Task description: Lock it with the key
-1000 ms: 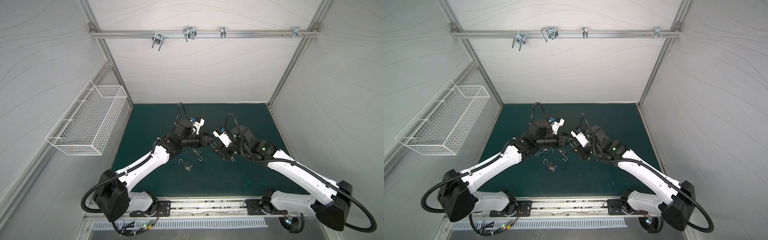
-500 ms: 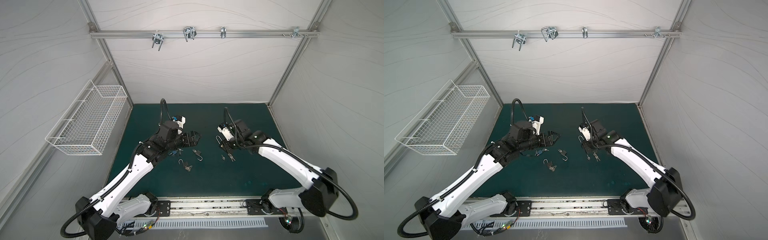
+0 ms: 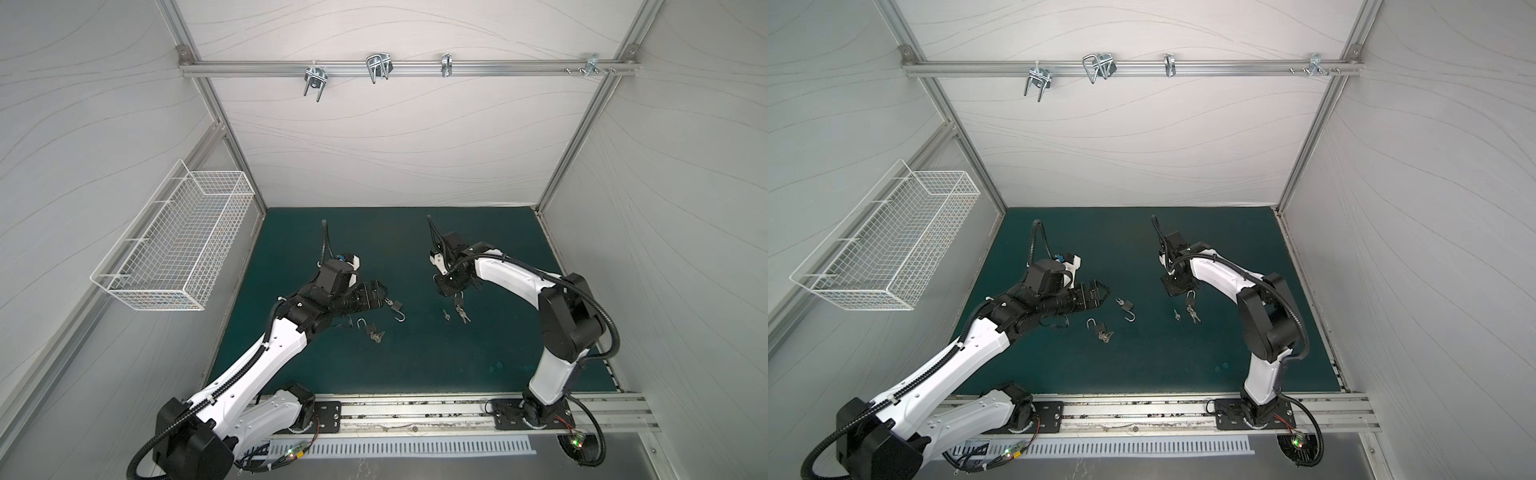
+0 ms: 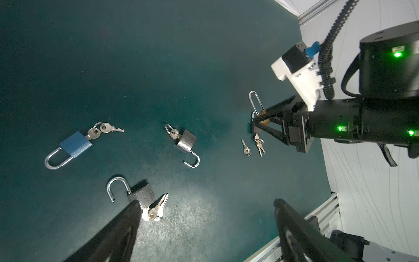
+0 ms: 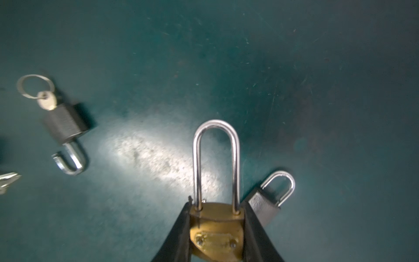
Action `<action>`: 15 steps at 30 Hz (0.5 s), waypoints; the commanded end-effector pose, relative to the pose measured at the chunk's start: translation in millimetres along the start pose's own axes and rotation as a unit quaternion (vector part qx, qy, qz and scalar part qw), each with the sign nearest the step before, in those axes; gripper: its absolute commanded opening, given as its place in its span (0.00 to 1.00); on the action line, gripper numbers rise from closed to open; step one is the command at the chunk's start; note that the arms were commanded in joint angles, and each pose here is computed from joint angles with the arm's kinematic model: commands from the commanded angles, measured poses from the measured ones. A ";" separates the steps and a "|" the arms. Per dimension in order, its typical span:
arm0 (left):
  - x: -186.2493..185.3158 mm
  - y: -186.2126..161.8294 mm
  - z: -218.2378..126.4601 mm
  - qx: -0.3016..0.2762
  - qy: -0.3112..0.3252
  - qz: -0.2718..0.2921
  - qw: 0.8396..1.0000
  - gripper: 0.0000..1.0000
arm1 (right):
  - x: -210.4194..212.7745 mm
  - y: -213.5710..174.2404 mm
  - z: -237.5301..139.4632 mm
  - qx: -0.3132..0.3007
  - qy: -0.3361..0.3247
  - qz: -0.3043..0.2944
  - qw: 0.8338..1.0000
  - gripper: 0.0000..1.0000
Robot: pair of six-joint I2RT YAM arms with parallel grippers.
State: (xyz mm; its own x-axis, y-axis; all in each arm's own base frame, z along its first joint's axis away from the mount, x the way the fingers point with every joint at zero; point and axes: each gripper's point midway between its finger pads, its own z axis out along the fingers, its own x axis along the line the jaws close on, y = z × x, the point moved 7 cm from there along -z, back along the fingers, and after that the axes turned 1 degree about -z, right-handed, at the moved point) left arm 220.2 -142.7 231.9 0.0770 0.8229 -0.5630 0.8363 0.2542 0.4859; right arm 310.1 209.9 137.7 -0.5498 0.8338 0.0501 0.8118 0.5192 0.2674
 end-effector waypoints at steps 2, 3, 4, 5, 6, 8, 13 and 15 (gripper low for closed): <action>-5.6 5.5 -1.3 -0.019 -0.027 -0.013 0.999 0.92 | -2.8 5.5 7.7 0.021 0.000 -0.018 1.000 0.00; -5.0 6.0 -0.1 -0.020 -0.034 -0.021 0.999 0.93 | -2.8 6.2 10.3 0.024 0.002 -0.019 1.000 0.00; -5.0 6.5 0.7 -0.020 -0.045 -0.030 0.998 0.92 | -3.1 6.8 12.4 0.026 0.002 -0.017 1.000 0.00; -4.4 7.9 1.0 -0.023 -0.056 -0.041 0.997 0.92 | -3.3 6.9 15.2 0.029 0.002 -0.016 0.999 0.00; -3.7 8.9 1.3 -0.027 -0.065 -0.049 0.996 0.92 | -3.5 6.9 18.3 0.033 0.002 -0.016 0.999 0.00; -2.0 9.8 2.4 -0.031 -0.071 -0.058 0.995 0.92 | -4.6 6.8 25.1 0.040 0.000 -0.018 0.999 0.00; -3.3 9.2 3.6 -0.024 -0.084 -0.069 0.994 0.92 | -12.2 6.9 37.2 0.056 -0.036 -0.017 0.998 0.00; -4.2 8.8 2.8 -0.022 -0.088 -0.073 0.993 0.92 | -14.5 7.2 40.4 0.059 -0.046 -0.019 0.997 0.00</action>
State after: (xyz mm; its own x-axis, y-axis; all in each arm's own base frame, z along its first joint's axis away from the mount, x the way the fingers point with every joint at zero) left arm 225.9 -141.9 222.1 0.0200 0.7247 -0.6888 0.8375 0.3642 0.4074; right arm 327.9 214.5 101.6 -0.5598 0.8286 0.0023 0.8155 0.5505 0.1785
